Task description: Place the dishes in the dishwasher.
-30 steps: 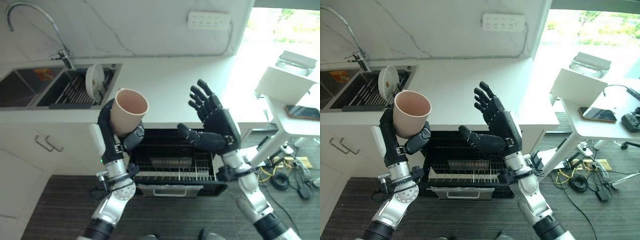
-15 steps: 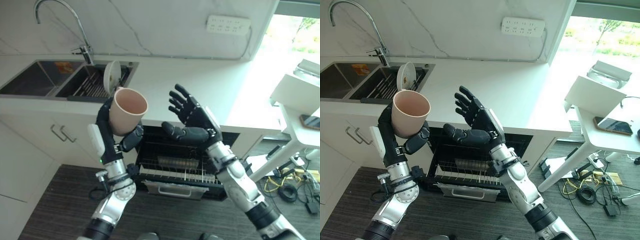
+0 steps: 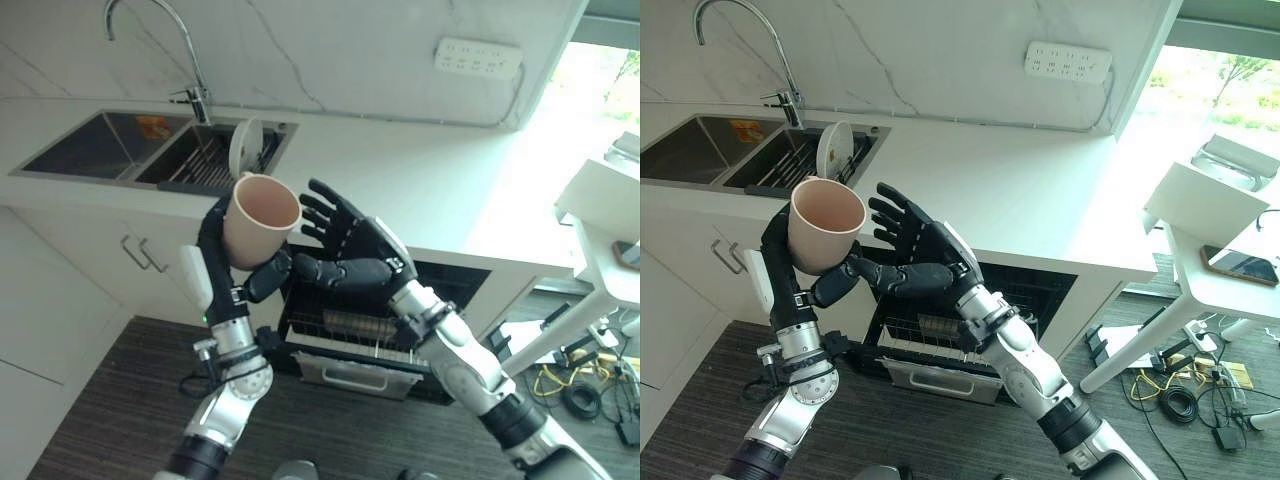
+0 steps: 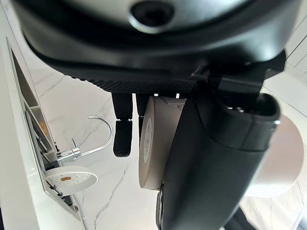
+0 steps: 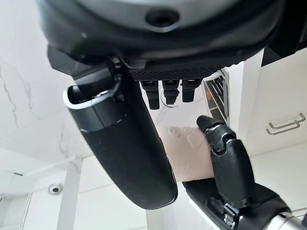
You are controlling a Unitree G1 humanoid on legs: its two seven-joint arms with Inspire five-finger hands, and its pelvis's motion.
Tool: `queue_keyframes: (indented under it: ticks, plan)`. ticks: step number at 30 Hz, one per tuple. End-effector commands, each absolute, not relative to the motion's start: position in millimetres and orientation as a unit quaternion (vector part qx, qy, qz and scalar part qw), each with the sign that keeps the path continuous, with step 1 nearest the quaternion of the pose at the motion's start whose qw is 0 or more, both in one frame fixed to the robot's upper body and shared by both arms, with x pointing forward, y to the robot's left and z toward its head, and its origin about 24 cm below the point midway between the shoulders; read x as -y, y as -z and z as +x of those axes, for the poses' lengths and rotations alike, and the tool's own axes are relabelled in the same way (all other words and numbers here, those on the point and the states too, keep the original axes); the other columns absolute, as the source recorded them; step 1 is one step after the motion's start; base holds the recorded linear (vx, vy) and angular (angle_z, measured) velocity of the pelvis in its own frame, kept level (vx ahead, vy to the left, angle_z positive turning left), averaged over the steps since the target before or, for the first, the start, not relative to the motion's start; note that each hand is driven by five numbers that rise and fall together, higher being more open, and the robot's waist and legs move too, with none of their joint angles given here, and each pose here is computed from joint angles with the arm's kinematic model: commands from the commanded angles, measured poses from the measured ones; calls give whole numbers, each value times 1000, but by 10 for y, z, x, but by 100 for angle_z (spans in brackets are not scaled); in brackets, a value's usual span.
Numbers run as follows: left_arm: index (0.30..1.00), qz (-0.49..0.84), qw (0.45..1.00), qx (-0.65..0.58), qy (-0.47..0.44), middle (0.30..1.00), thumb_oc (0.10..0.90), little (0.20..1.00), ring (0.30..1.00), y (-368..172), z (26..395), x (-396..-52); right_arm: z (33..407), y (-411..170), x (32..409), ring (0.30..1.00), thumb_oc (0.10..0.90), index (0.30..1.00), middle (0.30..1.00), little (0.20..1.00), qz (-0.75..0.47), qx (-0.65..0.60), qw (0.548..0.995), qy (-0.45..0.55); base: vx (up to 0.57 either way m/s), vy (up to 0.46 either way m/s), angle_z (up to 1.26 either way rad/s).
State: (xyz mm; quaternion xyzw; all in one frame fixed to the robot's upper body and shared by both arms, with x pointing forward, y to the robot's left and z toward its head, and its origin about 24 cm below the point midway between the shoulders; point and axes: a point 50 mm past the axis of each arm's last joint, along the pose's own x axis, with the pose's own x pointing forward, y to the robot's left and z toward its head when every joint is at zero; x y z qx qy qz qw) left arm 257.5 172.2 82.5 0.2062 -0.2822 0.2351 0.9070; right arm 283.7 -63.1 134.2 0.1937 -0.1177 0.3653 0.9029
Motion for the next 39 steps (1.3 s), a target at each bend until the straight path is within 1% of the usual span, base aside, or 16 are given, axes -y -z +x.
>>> queue_keyframes:
  ticks: [1,9,30,31,32,33,39]
  plan:
    - [300,167,878,403,-199,300,400,300,300,-1298,2691,-1591,2873,-1825,405,900,800,900,900,900,228,211,862,-401,0,0,0]
    - [300,166,885,400,-173,300,400,300,300,-1256,2721,-1497,2944,-1901,251,900,800,900,900,900,203,209,868,-402,-6,-2,2]
    - [300,160,892,398,-140,300,400,300,300,-1198,2757,-1310,3058,-1969,43,900,800,900,900,900,175,207,880,-390,-4,-1,4]
    - [300,160,892,398,-140,300,400,300,300,-1198,2757,-1309,3057,-1973,39,745,696,745,745,745,174,207,880,-389,-5,5,13]
    - [300,157,893,399,-134,300,400,300,300,-1198,2756,-1292,3060,-1993,30,331,420,331,331,331,180,213,882,-379,-5,5,12]
    - [300,157,894,398,-133,300,400,300,300,-1198,2757,-1287,3063,-1995,29,300,400,300,300,300,183,212,883,-377,-6,6,10]
    - [300,160,899,391,-113,300,400,300,300,-1165,2746,-1225,3050,-2039,17,300,400,300,300,300,181,240,884,-358,0,0,1]
